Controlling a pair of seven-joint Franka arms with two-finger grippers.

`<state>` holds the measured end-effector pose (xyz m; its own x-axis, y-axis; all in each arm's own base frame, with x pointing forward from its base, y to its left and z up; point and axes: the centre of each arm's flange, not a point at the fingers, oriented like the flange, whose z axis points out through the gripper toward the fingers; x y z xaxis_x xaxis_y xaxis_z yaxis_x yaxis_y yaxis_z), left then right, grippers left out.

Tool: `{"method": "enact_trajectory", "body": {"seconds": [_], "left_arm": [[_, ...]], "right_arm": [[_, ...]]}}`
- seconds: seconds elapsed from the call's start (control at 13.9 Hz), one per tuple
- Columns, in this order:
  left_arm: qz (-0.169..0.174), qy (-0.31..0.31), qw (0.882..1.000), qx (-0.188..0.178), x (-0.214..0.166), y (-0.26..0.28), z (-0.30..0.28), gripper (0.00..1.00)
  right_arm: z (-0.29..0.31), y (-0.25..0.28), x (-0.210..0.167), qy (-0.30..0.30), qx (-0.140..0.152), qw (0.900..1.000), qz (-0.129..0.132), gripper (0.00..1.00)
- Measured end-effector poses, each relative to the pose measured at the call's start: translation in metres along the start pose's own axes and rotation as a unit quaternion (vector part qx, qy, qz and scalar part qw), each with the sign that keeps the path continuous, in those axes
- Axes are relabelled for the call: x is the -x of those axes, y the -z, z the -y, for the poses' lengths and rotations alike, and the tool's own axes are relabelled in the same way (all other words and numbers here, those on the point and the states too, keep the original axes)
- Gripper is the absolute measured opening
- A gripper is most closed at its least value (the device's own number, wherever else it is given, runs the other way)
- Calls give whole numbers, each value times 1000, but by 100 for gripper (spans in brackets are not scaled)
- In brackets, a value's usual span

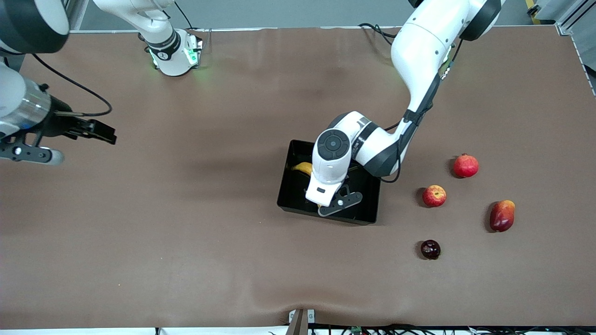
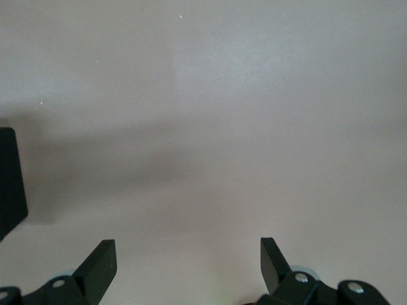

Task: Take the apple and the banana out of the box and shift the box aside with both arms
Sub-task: 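Lower the left gripper and grasp the yellow banana in the tray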

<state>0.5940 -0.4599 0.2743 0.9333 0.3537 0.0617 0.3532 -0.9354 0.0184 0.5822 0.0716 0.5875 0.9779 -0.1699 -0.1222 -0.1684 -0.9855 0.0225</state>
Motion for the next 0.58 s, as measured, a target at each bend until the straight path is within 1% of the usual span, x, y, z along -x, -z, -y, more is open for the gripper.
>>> {"method": "enact_trajectory", "body": {"seconds": [0.29, 0.43, 0.58], "left_arm": [[7, -22, 1000, -11, 31, -11, -14, 100], [15, -30, 999, -25, 44, -23, -13, 100], [21, -38, 998, -36, 54, -34, -10, 100]], "right_arm": [[30, -14, -9, -15, 5, 1000, 4, 100], [47, -22, -16, -20, 3, 1000, -5, 100], [61, -32, -20, -23, -2, 1000, -5, 100]]}}
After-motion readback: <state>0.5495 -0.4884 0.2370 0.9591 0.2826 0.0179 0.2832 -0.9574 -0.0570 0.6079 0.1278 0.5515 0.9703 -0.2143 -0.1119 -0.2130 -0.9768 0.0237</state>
